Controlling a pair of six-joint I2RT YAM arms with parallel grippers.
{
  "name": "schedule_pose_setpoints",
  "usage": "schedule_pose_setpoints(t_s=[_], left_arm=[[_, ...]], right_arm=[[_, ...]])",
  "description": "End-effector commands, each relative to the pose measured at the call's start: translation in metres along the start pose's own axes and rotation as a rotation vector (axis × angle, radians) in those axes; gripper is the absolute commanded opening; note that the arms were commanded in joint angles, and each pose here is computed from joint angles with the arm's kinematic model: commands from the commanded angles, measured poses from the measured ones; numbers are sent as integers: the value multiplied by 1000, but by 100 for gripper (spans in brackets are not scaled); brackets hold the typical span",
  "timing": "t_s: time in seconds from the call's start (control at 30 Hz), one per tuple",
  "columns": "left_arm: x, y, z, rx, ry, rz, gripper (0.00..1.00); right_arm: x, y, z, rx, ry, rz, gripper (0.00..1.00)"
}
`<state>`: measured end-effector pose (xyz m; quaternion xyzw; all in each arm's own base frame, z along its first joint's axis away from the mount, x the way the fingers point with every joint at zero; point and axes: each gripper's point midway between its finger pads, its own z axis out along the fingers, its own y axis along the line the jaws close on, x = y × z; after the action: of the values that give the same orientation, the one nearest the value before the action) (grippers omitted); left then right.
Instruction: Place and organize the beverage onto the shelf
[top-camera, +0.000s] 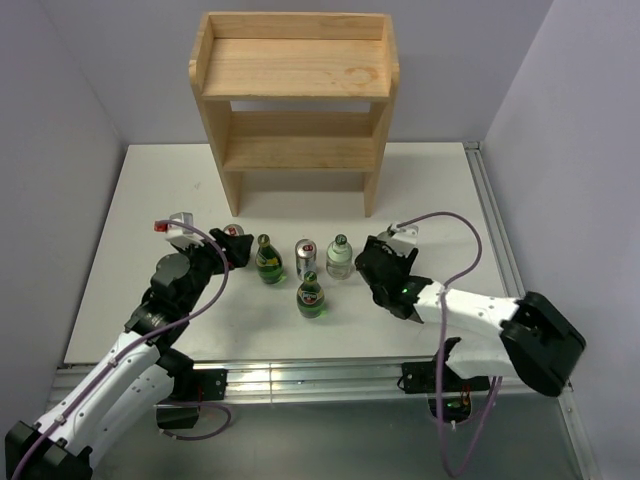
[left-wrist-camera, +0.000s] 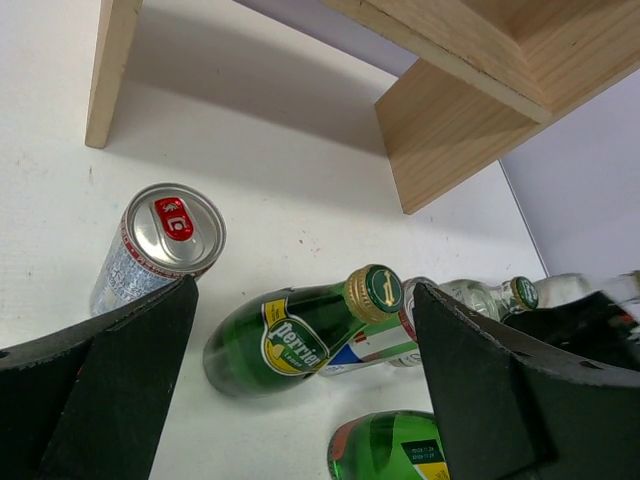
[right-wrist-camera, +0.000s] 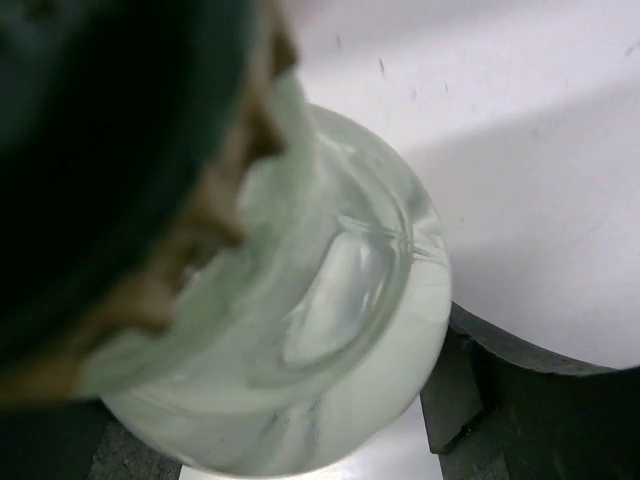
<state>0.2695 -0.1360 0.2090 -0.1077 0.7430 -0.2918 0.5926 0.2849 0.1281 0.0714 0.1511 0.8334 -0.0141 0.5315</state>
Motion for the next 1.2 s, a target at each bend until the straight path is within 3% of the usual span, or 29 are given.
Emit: schedule_pose_setpoints(t_s=[0.0, 0.3, 0.33, 0.53, 0.93, 1.17], left_arm=[[-7, -9, 2, 36, -33, -5, 96], [-10, -12, 5, 33, -35, 0, 95], [-11, -13, 5, 34, -38, -2, 95], [-20, -20, 6, 45, -53, -9, 95], [-21, -17, 0, 41, -69, -6, 95], [-23, -17, -3, 45, -73, 0, 95]], right_arm=[[-94, 23, -28, -42, -182, 158, 0], [-198, 48, -82, -172, -253, 169, 0], [-229, 57, -97, -211, -282, 205, 0], [-321, 90, -138, -308, -339, 177, 0], [-420, 140, -164, -344, -439, 74, 0], [-452, 165, -153, -302, -486, 12, 0]])
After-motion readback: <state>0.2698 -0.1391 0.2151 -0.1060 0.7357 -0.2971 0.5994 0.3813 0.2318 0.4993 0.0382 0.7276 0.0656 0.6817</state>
